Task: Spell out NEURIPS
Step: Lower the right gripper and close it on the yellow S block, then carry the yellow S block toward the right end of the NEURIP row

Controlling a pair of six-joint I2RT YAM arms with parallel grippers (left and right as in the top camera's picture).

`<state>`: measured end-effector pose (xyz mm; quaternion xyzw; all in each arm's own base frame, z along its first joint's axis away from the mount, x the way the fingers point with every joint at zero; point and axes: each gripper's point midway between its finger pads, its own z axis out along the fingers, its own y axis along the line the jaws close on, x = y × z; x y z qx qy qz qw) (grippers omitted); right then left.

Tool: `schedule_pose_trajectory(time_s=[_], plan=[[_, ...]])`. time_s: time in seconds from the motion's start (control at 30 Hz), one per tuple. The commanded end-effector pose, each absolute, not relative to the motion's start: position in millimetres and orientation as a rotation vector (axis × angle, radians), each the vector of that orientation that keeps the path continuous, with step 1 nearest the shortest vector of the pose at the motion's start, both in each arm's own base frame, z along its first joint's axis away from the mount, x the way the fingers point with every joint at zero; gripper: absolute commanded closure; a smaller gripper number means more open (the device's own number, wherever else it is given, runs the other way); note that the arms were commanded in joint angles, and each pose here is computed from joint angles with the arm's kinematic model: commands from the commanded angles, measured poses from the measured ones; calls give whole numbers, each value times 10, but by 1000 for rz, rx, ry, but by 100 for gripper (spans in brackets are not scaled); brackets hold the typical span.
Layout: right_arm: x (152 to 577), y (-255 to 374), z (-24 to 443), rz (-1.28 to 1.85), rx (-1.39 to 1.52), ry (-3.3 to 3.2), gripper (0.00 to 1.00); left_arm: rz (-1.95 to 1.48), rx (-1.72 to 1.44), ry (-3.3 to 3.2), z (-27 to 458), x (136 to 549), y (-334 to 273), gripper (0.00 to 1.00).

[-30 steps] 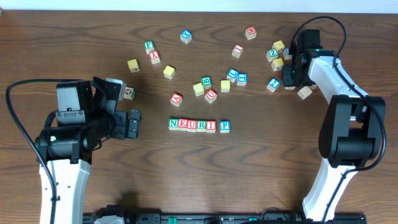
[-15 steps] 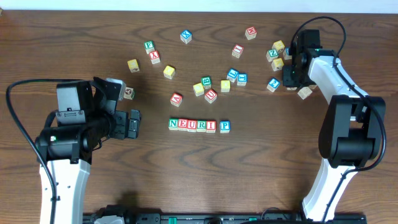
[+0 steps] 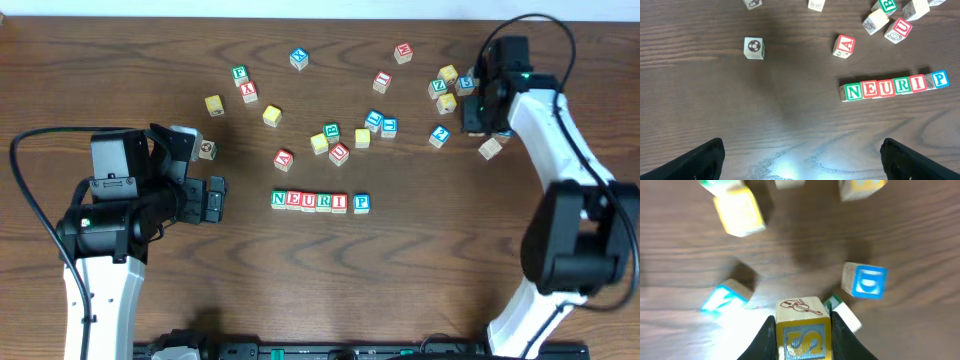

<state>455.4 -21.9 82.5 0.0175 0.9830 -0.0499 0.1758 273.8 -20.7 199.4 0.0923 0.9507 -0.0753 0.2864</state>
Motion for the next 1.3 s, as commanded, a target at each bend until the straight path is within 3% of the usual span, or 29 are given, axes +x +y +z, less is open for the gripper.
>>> schedule_pose_trajectory(time_s=[0.0, 0.37, 0.73, 1.0, 1.27], plan=[[4480, -17, 1250, -93, 66, 2718, 96, -203, 263, 2511, 2089, 2759, -213, 2], [4033, 786, 1236, 130, 155, 2847, 99, -203, 263, 2511, 2089, 2759, -214, 2], [3627, 1133, 810, -77, 250, 2897, 99, -203, 263, 2511, 2089, 2759, -213, 2], [3344, 884, 518, -227, 667, 2866, 99, -203, 263, 2511, 2089, 2760, -213, 2], [3275, 880, 326, -184, 982, 2764, 99, -203, 263, 2511, 2089, 2759, -214, 2]])
